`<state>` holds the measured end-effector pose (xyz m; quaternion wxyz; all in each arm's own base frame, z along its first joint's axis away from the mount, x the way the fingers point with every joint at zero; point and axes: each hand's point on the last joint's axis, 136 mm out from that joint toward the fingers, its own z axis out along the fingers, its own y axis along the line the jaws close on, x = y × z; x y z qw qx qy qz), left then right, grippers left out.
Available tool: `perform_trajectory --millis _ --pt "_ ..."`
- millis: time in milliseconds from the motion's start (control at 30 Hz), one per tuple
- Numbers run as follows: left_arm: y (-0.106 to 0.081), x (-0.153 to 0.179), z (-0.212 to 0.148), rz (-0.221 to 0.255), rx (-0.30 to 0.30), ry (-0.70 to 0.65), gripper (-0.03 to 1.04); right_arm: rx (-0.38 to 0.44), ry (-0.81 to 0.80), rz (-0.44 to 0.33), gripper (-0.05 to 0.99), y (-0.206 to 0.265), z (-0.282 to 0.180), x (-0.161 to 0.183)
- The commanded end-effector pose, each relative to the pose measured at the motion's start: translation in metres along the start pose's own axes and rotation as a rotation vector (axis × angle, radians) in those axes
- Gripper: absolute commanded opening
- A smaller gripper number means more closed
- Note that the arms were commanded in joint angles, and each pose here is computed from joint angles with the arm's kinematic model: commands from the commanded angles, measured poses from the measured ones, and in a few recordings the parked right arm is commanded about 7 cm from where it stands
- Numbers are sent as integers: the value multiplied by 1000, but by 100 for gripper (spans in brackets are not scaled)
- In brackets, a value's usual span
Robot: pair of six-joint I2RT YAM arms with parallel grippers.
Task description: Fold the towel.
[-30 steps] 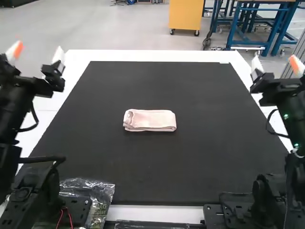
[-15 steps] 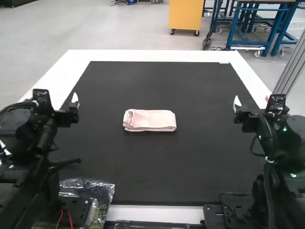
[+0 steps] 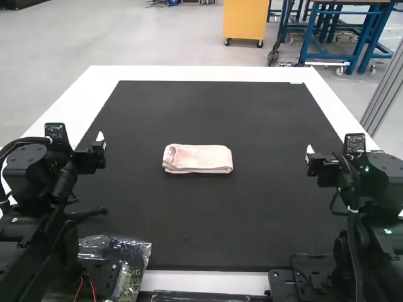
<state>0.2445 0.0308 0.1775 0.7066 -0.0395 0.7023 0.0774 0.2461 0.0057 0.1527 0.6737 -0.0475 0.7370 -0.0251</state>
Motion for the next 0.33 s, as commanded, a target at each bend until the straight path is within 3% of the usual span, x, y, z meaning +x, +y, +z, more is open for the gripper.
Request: perform_trajectory --millis 0,300 --pt "2 0 0 -13 -13 -6 97 -37 6 -15 92 6 0 3" --pt "2 0 0 -13 -13 -6 97 -37 7 -15 92 6 0 4"
